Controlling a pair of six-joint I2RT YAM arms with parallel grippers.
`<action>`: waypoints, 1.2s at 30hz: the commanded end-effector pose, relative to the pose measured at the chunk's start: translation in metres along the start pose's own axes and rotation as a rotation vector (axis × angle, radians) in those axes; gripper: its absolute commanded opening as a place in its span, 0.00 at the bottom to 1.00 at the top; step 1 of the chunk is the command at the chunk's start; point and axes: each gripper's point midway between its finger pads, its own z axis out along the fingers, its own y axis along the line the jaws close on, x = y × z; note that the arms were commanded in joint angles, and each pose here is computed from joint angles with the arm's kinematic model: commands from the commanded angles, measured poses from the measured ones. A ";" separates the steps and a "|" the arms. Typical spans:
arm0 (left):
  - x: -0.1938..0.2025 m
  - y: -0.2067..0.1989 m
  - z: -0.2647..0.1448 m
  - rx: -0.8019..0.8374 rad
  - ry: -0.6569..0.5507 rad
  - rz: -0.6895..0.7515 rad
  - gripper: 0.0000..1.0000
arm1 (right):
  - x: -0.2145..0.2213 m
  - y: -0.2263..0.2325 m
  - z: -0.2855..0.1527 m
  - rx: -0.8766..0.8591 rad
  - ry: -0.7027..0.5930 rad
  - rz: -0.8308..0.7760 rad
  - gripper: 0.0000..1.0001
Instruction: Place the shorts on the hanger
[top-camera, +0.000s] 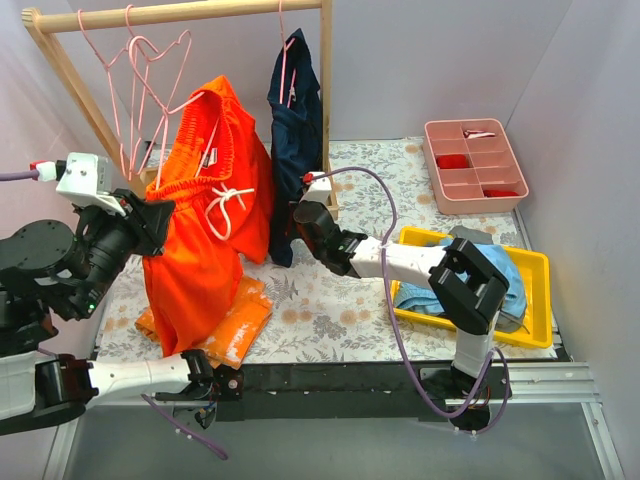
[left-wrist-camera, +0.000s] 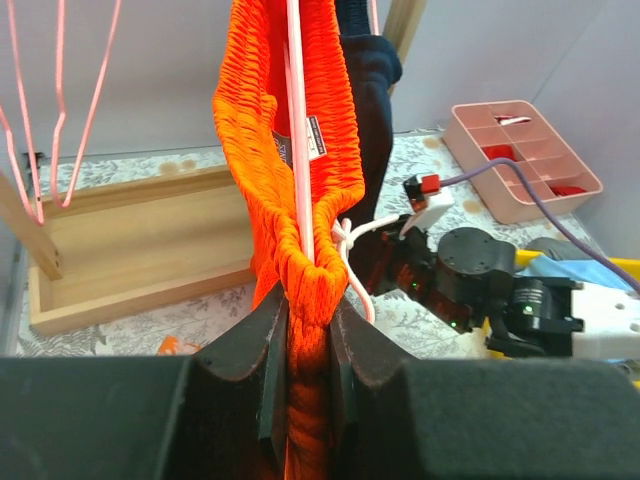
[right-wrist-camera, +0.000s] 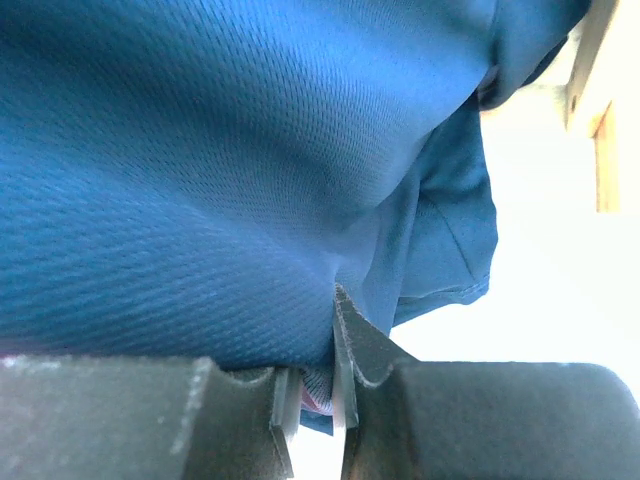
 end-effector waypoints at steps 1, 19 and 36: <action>-0.009 0.006 0.009 -0.096 -0.043 -0.044 0.00 | -0.032 0.003 -0.011 0.008 -0.075 0.045 0.21; 0.030 -0.047 0.078 -0.143 -0.004 0.187 0.00 | -0.032 -0.001 -0.022 0.003 -0.037 0.033 0.19; 0.008 0.006 0.167 -0.230 -0.081 0.166 0.00 | -0.029 0.009 -0.021 -0.029 0.007 0.024 0.18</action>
